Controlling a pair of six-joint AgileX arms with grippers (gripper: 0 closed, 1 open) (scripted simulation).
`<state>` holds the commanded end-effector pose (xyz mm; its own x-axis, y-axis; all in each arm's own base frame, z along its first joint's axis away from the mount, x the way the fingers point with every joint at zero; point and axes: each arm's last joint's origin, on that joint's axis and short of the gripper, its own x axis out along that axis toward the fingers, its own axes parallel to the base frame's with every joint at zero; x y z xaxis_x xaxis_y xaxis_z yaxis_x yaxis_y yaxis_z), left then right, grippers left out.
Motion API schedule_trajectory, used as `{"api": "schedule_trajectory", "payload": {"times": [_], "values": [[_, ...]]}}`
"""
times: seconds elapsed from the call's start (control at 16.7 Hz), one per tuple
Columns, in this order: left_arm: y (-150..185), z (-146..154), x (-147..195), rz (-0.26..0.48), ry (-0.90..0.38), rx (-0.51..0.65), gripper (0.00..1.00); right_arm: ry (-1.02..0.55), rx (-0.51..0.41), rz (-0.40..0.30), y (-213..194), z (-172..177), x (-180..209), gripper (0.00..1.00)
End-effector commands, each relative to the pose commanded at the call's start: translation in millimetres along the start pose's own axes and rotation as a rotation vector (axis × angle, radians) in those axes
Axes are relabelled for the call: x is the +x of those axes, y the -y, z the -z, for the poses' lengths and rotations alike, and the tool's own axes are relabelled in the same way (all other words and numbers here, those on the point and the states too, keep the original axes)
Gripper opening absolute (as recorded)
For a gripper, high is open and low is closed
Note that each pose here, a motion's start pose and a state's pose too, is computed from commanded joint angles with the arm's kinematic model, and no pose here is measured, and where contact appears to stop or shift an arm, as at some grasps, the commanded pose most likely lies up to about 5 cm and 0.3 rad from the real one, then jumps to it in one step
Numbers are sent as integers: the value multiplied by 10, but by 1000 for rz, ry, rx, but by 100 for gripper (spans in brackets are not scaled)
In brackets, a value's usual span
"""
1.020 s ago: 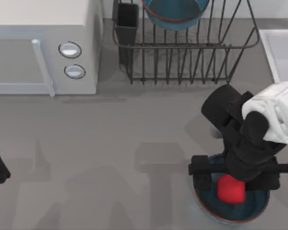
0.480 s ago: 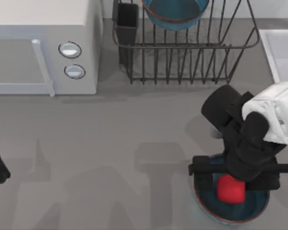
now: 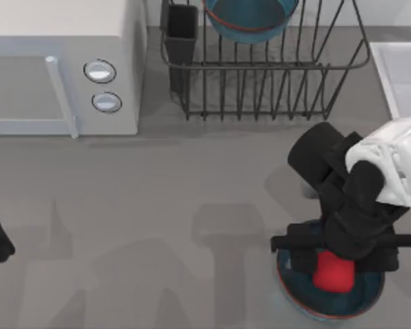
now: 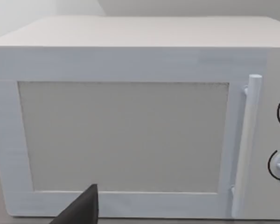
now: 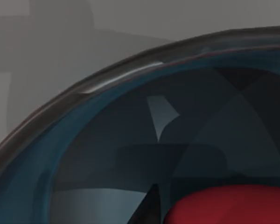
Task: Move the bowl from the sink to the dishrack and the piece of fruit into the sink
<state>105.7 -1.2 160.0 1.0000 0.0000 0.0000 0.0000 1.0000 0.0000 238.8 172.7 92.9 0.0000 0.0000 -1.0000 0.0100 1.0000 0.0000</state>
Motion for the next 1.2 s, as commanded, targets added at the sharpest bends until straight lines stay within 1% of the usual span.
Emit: {"api": "schedule_trajectory", "payload": {"times": [0.06, 0.12, 0.54, 0.6, 0.72, 0.84, 1.2], "values": [[0, 0, 0, 0, 0, 0, 100, 0, 0, 0, 0, 0, 0, 2], [0, 0, 0, 0, 0, 0, 100, 0, 0, 0, 0, 0, 0, 0], [0, 0, 0, 0, 0, 0, 100, 0, 0, 0, 0, 0, 0, 0], [0, 0, 0, 0, 0, 0, 100, 53, -13, 6, -7, 13, -333, 0], [0, 0, 0, 0, 0, 0, 100, 56, -10, 4, -15, 0, -378, 0], [0, 0, 0, 0, 0, 0, 100, 57, -10, 3, -36, -22, -514, 0], [0, 0, 0, 0, 0, 0, 100, 42, -13, 14, -23, -2, -1163, 0]]}}
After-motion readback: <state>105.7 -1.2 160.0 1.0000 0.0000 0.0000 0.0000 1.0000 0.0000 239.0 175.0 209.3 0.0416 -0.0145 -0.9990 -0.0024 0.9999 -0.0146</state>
